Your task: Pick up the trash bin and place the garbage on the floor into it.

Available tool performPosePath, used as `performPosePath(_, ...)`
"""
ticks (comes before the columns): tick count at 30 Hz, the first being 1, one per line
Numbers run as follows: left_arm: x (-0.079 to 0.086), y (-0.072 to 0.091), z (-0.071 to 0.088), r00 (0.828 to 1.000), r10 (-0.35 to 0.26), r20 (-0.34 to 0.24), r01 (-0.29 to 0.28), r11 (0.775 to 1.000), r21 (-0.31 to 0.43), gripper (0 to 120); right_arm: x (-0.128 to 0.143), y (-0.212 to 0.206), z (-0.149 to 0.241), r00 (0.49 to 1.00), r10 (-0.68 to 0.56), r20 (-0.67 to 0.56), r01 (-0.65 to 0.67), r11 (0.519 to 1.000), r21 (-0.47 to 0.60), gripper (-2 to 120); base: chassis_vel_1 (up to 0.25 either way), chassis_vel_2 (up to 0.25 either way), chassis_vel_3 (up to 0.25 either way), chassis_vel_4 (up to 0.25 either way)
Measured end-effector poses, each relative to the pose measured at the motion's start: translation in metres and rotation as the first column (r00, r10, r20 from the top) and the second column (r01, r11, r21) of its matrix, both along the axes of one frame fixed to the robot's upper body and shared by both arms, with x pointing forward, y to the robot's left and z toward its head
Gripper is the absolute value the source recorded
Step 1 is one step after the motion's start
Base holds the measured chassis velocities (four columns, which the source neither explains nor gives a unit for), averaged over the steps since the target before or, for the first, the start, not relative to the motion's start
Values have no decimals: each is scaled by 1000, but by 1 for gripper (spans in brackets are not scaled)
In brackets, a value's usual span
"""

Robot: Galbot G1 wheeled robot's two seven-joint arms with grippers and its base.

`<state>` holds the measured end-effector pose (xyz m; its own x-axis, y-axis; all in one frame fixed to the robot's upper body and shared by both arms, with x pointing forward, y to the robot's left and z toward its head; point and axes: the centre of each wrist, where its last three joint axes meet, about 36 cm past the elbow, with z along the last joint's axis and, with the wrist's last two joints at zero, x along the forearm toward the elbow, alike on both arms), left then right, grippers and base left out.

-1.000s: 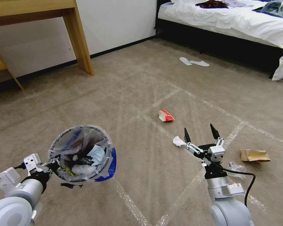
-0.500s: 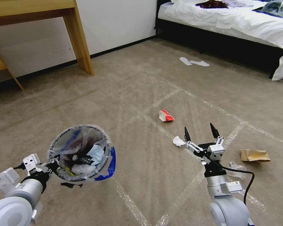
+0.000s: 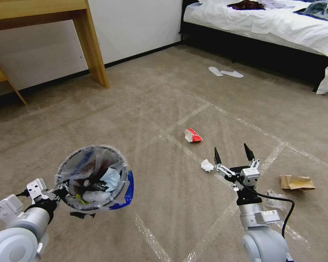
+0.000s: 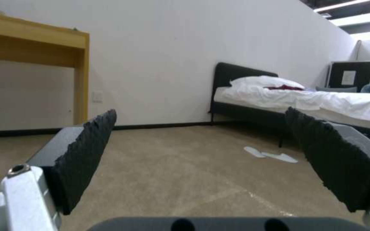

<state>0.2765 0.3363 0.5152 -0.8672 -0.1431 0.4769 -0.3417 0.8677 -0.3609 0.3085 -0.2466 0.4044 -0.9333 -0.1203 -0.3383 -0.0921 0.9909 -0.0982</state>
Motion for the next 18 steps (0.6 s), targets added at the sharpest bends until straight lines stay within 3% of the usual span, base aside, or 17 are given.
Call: performPosePath(18,1,0,-3,1000,2,-4,-2,1000,4,1,3,-2,-2,1000,-7,0,7,1000,-2,100,-77,77,71,-72)
